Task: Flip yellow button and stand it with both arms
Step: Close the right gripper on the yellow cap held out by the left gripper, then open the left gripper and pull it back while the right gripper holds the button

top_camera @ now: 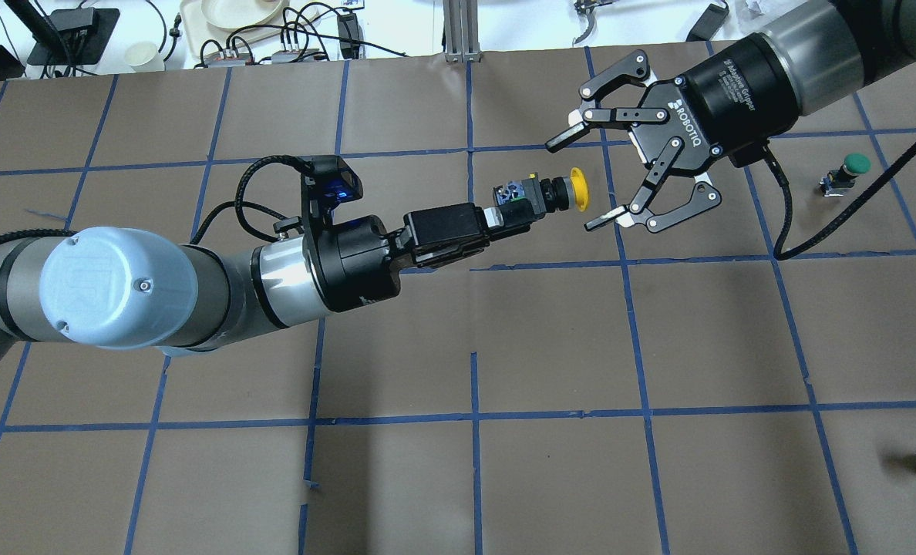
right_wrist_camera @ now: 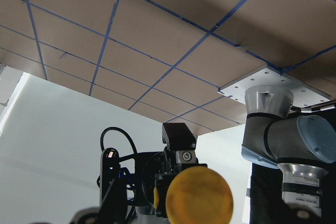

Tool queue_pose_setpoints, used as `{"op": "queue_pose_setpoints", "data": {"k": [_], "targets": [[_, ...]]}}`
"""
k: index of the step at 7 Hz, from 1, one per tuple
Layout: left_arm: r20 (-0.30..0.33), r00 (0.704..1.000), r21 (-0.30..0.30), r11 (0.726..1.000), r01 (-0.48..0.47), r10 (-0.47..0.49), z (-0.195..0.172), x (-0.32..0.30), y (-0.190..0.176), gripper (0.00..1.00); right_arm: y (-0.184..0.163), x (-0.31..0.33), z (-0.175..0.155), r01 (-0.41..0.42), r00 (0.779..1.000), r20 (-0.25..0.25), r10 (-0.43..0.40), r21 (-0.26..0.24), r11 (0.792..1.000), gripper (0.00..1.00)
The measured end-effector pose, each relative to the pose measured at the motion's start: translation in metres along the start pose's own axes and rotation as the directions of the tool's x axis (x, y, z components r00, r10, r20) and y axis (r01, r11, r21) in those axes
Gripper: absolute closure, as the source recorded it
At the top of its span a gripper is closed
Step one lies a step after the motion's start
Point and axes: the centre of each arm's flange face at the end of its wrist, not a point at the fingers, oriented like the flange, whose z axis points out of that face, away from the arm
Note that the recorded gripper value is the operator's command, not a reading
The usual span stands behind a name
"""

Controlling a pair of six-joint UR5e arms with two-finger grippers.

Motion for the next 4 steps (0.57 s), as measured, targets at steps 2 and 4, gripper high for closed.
{"op": "queue_pose_setpoints", "data": {"k": [2,4], "targets": [[0.0,1.0,0.004,1.0,-0.002,0.002,0.0,0.0,-0.0004,0.85,0.0002,0.0012,0.0007,0.001,1.0,-0.005,-0.001,-0.004,1.0,0.73],[0.0,1.0,0.004,1.0,0.001,-0.001,0.0,0.0002,-0.0005,0.2,0.0005,0.0037,0.0019,0.013,1.0,-0.014,-0.013,-0.016,1.0,0.76]]}}
